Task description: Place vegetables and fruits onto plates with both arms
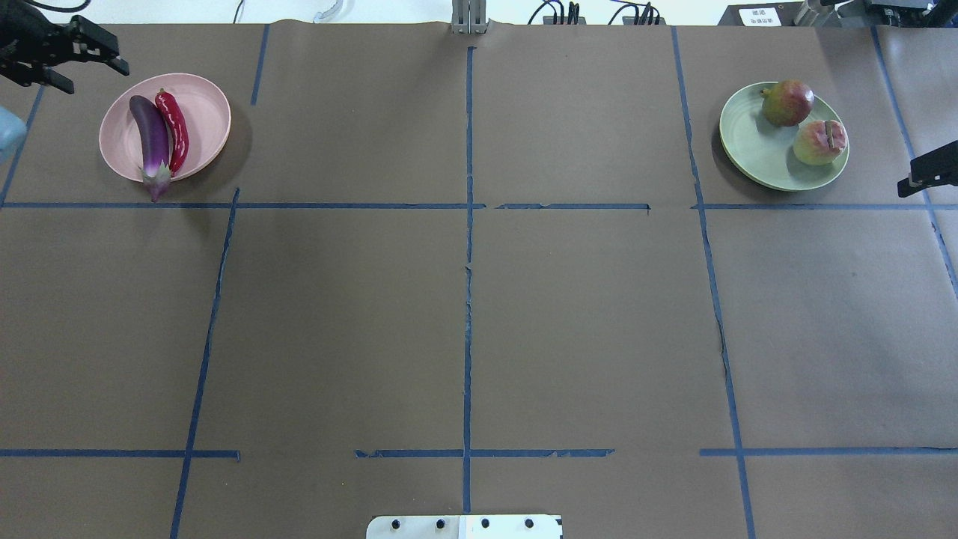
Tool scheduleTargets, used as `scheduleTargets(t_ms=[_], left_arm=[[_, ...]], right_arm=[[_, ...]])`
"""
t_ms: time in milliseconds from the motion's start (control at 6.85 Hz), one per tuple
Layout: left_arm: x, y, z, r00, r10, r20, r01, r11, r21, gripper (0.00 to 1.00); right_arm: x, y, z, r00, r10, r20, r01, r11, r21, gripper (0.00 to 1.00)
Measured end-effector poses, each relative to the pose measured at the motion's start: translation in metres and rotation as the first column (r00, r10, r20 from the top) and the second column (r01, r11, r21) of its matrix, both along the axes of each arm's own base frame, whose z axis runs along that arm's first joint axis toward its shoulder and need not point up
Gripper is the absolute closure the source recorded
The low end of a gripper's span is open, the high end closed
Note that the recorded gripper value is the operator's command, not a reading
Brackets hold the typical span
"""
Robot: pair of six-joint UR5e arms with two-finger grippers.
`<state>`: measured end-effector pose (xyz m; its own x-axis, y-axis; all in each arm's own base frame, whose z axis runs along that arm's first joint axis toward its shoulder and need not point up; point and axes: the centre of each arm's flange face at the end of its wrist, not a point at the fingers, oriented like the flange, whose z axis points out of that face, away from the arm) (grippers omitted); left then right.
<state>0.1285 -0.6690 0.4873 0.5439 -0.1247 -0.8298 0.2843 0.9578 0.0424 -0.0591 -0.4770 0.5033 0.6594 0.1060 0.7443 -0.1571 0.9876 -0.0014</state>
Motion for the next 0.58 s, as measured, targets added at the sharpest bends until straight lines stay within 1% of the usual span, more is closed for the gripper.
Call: scheduleTargets(t_ms=[146, 292, 438, 584], left_arm=[[-0.031, 0.030, 0.020, 0.998, 0.050, 0.037, -0.054, 0.994, 0.093, 0.00], [-0.053, 0.058, 0.038, 0.992, 0.099, 0.075, -0.110, 0.982, 0.152, 0.00], [-0.073, 0.080, 0.051, 0.983, 0.148, 0.107, -0.165, 0.969, 0.183, 0.00], [-0.096, 0.098, 0.063, 0.970, 0.193, 0.148, -0.221, 0.954, 0.201, 0.00]], right_arm=[[0.030, 0.009, 0.020, 0.999, -0.030, -0.029, 0.031, 1.000, 0.006, 0.00], [0.064, 0.019, 0.037, 0.996, -0.072, -0.056, 0.073, 0.997, 0.002, 0.00], [0.095, 0.032, 0.056, 0.990, -0.126, -0.068, 0.126, 0.992, -0.009, 0.00], [0.117, 0.049, 0.075, 0.984, -0.167, -0.067, 0.165, 0.986, -0.023, 0.00]])
